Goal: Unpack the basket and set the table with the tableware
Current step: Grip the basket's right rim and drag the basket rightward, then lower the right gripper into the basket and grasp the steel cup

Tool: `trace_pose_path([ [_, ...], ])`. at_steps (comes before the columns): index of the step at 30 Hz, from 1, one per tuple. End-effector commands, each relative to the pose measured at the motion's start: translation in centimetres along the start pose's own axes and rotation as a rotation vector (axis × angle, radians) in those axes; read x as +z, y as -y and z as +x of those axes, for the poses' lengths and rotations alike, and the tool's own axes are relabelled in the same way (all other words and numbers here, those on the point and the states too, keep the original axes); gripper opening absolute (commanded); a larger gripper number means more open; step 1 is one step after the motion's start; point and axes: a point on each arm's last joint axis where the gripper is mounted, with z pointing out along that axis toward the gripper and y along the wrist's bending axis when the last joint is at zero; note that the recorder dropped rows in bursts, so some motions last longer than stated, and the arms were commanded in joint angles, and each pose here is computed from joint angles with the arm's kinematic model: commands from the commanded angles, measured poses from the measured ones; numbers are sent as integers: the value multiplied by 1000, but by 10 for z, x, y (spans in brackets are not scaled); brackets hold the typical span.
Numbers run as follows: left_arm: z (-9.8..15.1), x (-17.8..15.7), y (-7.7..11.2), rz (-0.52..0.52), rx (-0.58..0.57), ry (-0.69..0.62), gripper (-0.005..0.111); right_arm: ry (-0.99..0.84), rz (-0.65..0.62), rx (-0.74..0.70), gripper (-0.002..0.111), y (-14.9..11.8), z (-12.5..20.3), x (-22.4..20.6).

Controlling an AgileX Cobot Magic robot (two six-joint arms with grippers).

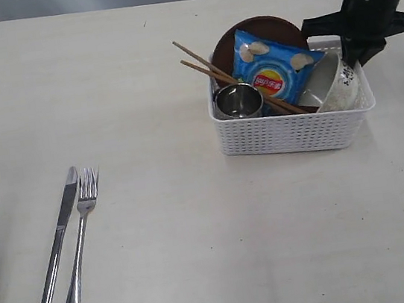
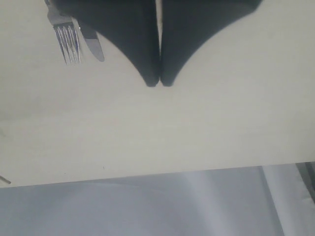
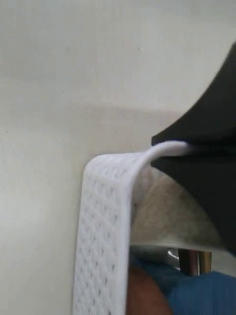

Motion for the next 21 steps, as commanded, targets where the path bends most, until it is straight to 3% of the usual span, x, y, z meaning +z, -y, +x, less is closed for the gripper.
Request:
trace_pose_path([
  [1,0,0,0,6,-5,8,0,-32,33,-29,20,8,8,2],
  [2,0,0,0,6,-5,8,0,-29,33,-32,31,7,8,2],
  [4,0,0,0,6,-5,8,0,-7,41,-36,39,8,8,-4],
  [13,0,0,0,6,-5,8,0,143,89,-34,38,12,5,-68],
  [21,0,0,0,6,-5,8,0,313,-22,-74,38,-24,31,-132],
])
